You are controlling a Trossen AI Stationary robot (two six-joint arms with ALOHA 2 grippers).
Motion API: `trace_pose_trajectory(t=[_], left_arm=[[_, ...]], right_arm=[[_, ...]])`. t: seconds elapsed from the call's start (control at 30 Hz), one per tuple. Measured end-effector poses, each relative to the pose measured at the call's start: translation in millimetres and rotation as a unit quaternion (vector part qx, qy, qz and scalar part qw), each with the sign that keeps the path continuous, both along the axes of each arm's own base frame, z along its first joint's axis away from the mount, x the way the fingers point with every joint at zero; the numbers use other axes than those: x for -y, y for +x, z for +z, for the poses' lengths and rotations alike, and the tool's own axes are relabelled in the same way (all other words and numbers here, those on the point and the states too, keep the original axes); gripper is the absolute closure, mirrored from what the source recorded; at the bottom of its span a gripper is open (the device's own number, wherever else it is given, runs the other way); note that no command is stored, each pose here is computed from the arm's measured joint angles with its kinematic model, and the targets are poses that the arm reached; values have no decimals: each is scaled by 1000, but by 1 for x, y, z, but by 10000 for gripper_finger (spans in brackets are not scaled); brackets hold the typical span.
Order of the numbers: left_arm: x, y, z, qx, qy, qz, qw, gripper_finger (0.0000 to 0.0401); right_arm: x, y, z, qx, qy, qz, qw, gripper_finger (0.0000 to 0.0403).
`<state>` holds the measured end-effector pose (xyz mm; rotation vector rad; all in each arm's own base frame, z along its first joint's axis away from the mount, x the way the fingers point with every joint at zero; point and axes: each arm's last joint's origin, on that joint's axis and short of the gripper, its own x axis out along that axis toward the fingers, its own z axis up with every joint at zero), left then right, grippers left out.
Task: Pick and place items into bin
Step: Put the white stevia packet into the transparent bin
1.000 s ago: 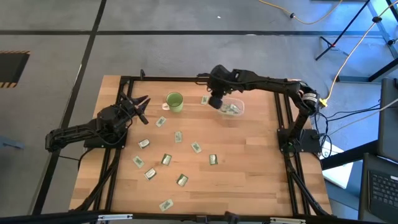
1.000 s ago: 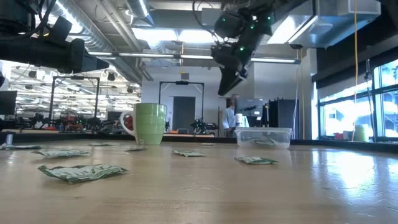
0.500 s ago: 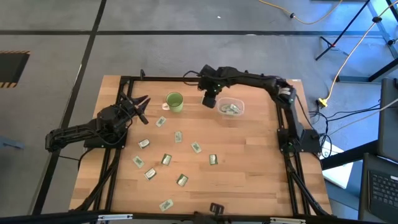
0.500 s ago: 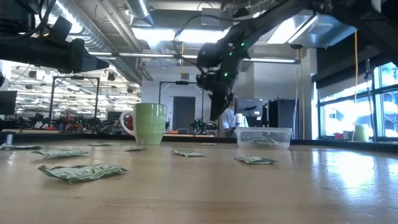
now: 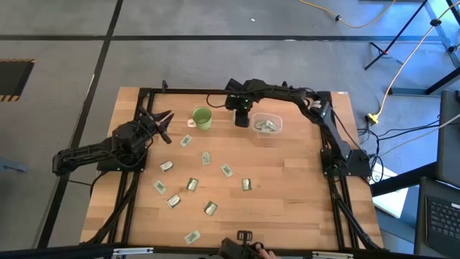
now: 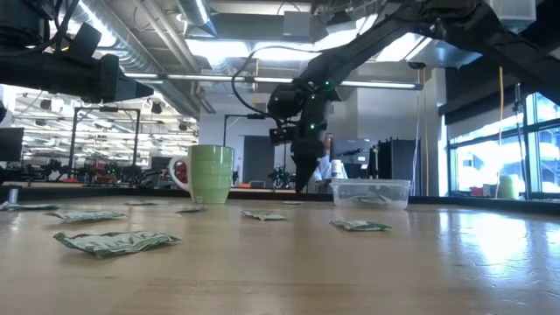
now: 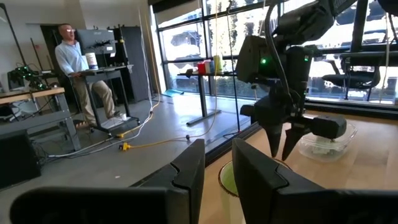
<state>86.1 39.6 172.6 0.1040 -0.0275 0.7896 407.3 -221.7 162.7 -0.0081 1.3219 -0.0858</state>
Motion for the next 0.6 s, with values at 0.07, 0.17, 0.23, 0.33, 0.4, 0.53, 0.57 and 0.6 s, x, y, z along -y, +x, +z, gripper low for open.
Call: trace_pose_trajectory(t=[0.07,0.17,0.23,0.33,0.4,0.53,0.57,0.6], left_arm=[[0,0,0,0,0,0,1000,324],[0,0,0,0,0,0,1000,324],[0,0,0,0,0,0,1000,324],[0,0,0,0,0,0,1000,324],[0,0,0,0,0,0,1000,324],[0,0,0,0,0,1,1000,324],[0,0,0,-1,0,1,1000,324],[0,0,0,-1,0,0,1000,324]], right_arm=[[2,-1,-3,-3,0,1,1000,307],[5,-2,-3,-1,-2,-1,1000,307],[7,-4,-4,-3,-1,-5,1000,307],[9,-3,-7,0,-3,-6,1000,307],[9,-3,-11,-5,0,-7,1000,307],[9,-3,-20,-15,6,-7,1000,307],[10,-2,-22,-14,6,-7,1000,307],[10,-2,-23,-14,6,-7,1000,307]])
